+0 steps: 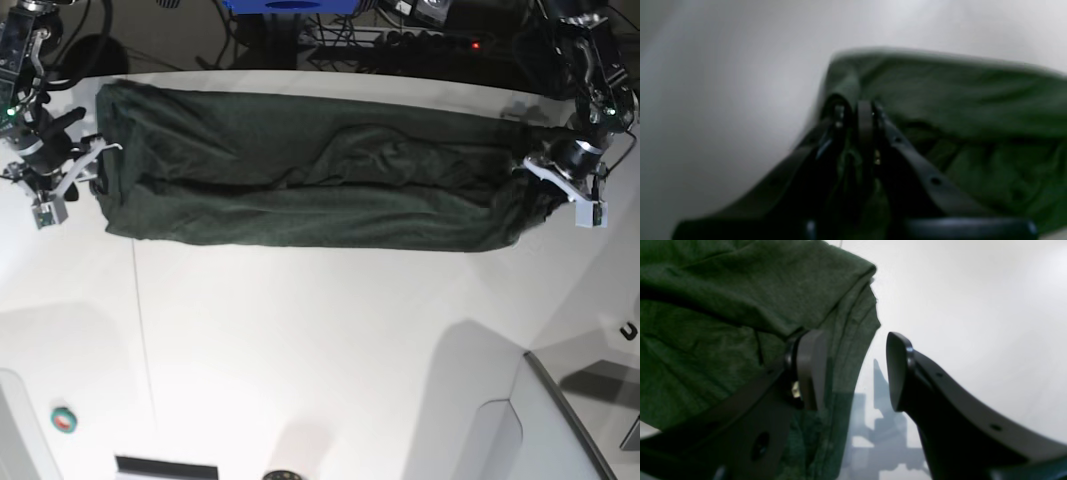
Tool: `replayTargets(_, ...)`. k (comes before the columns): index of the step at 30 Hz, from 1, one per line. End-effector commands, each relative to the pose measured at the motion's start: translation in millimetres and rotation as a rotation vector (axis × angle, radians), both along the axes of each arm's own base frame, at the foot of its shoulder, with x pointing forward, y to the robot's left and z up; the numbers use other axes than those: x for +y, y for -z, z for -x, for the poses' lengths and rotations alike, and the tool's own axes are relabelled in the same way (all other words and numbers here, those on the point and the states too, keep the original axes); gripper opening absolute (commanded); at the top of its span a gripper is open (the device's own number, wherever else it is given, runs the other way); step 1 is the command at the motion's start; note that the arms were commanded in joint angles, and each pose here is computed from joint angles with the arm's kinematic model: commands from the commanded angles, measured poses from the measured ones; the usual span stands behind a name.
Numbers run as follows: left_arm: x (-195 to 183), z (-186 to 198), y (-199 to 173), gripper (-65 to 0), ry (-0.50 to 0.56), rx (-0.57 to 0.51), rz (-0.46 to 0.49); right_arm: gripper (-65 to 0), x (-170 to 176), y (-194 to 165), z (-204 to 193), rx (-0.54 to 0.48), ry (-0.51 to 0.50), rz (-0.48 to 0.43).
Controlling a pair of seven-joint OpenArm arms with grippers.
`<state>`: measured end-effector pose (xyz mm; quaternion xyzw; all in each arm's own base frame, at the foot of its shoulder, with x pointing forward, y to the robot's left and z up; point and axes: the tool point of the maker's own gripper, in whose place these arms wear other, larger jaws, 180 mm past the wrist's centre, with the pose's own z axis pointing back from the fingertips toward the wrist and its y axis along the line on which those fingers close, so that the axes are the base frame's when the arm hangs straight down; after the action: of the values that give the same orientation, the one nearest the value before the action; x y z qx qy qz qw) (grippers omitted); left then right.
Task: Layout the t-shirt on the table in an organized manner, then fold the t-shirt properly
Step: 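Push the shirt end with the left gripper toward the right gripper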
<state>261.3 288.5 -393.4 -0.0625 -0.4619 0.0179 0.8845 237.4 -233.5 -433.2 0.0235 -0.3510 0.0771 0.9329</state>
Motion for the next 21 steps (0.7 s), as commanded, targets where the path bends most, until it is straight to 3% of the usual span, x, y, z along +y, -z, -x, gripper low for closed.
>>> replayTargets(1, -10, -8, -19, -65.0, 0.027, -0.072, -0.001, -37.8, -3, -15, -11, -0.058, -0.006, 0.008)
replayTargets(11, -145, -8, 0, -65.0, 0.231, 0.005, 0.113, -37.8, -3, -15, -11, -0.058, -0.006, 0.008)
replayTargets(21, -247, -16, 33, -65.0, 0.351, 0.107, 0.221, -37.8, -3, -14, -10, -0.057, -0.004, 0.009)
